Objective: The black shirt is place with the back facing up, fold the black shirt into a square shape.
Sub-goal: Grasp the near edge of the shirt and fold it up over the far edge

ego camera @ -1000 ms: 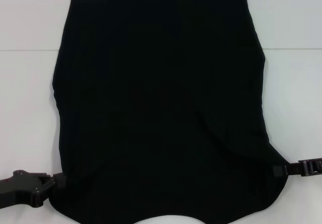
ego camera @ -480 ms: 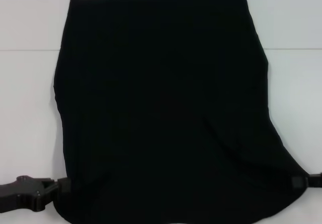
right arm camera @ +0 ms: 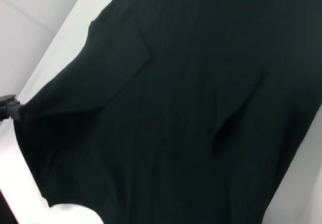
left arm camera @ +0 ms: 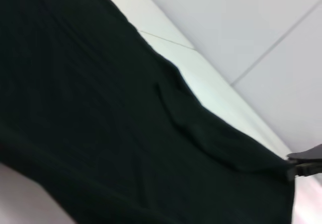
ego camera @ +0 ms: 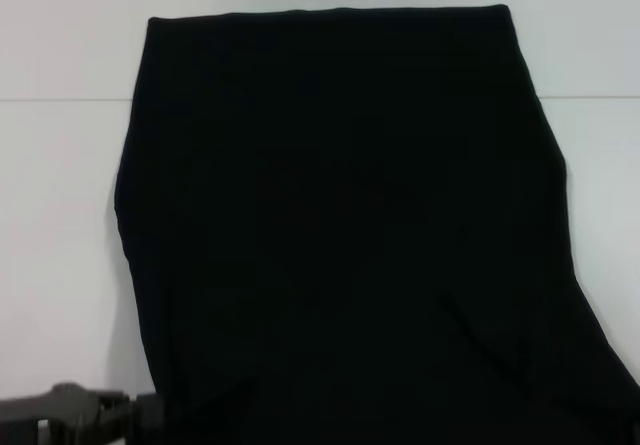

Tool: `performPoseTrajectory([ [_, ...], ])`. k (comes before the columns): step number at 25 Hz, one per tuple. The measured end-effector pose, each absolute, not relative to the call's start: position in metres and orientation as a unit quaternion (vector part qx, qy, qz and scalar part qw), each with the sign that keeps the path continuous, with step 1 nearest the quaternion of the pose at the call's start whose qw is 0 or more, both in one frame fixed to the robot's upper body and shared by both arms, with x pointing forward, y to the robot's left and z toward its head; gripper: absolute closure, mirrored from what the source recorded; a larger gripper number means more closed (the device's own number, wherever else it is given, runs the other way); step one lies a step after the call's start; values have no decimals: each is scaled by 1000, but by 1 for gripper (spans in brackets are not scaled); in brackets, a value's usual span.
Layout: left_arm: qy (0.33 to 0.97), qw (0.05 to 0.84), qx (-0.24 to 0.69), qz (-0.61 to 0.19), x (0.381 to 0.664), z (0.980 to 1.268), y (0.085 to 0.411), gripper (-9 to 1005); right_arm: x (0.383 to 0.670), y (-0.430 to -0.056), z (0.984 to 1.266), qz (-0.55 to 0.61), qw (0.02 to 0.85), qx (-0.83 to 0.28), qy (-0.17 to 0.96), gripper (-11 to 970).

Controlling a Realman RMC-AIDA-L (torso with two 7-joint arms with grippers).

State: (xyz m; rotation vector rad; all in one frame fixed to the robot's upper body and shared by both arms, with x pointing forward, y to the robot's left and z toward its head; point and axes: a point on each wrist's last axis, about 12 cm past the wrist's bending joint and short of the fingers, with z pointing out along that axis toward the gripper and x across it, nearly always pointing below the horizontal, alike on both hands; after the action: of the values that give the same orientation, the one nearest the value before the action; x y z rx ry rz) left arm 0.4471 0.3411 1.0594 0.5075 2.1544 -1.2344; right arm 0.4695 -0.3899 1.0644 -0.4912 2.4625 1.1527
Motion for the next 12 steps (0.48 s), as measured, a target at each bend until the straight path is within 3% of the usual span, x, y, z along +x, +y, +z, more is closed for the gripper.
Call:
performPoseTrajectory([
  [7,812,273,182,-483,428,1053,341,991,446,-402,1062,419,181,-167,874,924],
  [12,814,279,184,-475,440,1057,340,991,456,-402,1069,421,215,-168,865,924],
])
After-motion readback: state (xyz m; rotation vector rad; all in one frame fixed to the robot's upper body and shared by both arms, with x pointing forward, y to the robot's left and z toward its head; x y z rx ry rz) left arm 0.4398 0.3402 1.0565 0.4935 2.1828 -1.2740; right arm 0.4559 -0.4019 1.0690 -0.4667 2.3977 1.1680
